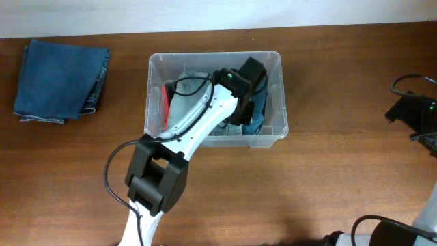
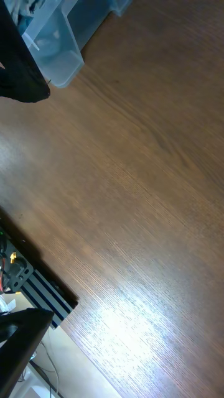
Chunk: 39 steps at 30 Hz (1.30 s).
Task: Pack container
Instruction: 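Press the jeans down flat inside the bin with the left gripper, then move the left gripper left onto the dark blue denim at top left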
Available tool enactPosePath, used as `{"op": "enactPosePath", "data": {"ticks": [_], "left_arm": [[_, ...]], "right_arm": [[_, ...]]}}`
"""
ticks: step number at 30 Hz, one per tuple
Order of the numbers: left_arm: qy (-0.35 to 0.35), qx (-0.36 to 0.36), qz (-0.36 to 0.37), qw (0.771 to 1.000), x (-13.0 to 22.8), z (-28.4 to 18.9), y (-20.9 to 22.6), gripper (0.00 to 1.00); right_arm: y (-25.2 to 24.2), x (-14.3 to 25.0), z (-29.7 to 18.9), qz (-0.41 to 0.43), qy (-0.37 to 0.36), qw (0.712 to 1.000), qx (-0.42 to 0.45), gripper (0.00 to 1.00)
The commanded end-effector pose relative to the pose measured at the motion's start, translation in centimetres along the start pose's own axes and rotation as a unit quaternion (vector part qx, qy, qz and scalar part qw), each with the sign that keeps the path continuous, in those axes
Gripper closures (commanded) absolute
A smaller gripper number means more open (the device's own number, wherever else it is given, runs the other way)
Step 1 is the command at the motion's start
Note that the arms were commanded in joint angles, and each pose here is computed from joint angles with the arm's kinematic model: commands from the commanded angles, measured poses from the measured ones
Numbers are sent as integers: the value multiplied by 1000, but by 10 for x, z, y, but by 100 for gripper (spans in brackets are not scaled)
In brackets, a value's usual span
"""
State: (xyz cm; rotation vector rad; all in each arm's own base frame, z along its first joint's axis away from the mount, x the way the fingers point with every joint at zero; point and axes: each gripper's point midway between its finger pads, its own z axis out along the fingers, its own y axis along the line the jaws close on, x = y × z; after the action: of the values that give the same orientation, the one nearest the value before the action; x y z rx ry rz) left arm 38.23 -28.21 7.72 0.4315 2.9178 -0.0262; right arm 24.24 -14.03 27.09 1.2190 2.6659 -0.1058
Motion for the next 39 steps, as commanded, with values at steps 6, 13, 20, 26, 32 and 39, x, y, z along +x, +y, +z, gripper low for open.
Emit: {"op": "enactPosePath", "data": {"ticks": [6,13,20,26,32,39], "left_arm": [[-4,-12,-7,1000,1,-5,9,83],[-110,-4,-31,993,-38,-119,41,61],[-152,-28,-114,981,-20,-197,129,4],[-149,-63,-226,961,-1,-213,221,1],[-193,-104,-367,904,6,-218,339,1],[-218,-129,-464,849,13,-197,429,36]], "right_arm": [[-2,0,-1,5,-3,1000,0,2],[-2,0,-1,5,-3,1000,0,1],[-2,0,-1,5,-3,1000,0,2],[-2,0,-1,5,-3,1000,0,1],[-1,0,-1,5,-3,1000,0,1],[-2,0,-1,5,-3,1000,0,2]]}}
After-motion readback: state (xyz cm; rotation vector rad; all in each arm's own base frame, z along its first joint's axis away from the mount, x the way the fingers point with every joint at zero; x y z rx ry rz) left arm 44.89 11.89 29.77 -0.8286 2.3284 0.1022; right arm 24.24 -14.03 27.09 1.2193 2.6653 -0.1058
